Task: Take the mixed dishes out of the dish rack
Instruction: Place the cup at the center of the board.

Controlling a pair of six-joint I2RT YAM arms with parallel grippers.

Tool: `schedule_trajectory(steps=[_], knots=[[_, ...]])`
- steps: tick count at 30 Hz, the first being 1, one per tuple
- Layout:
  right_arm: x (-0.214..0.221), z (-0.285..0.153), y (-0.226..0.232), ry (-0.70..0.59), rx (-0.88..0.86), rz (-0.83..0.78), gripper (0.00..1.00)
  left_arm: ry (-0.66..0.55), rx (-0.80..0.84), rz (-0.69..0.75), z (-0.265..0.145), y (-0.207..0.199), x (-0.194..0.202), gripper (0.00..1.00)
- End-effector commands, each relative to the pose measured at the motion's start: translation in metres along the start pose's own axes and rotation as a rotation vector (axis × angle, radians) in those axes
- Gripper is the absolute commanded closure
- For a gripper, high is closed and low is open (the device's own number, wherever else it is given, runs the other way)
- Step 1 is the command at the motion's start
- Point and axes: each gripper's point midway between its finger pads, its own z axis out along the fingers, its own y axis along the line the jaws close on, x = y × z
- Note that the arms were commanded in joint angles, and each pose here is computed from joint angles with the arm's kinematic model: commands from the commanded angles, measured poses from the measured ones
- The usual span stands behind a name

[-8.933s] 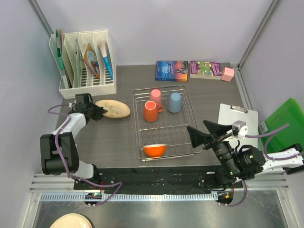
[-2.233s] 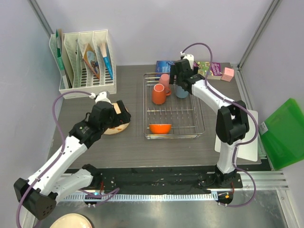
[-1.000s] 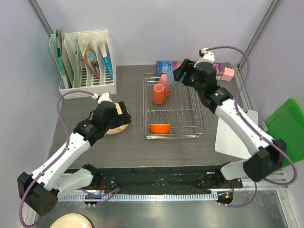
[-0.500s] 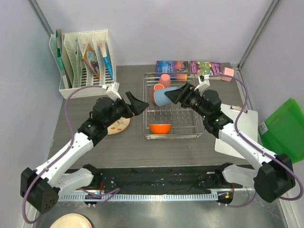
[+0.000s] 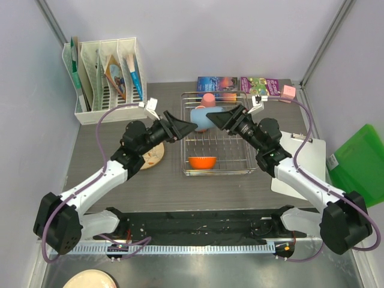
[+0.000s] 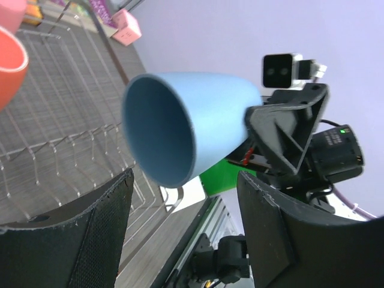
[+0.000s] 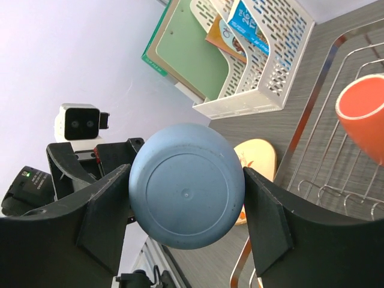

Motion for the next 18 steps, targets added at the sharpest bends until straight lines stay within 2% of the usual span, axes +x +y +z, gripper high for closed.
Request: schedule_trajectory(steps=[1, 5, 9, 15, 18], knots=[[-0.006, 0.002, 0.027, -0.020, -0.122, 0.025, 0.99, -0.080, 0.123, 0.020, -0.002, -0.025, -0.016, 0.31], [0.005, 0.005, 0.026, 0.005, -0.151, 0.052, 0.99, -0.114, 0.153, 0.027, -0.004, -0.030, -0.021, 0.36], [0.015, 0.007, 0.028, 0.039, -0.184, 0.085, 0.99, -0.098, 0.153, 0.027, -0.002, -0.027, -0.017, 0.39], [0.030, 0.012, 0.027, 0.081, -0.190, 0.104, 0.99, -0.103, 0.164, 0.042, -0.003, -0.028, -0.017, 0.61], [0.033, 0.013, 0.027, 0.089, -0.192, 0.102, 0.99, -0.093, 0.163, 0.051, -0.004, -0.027, -0.015, 0.79]])
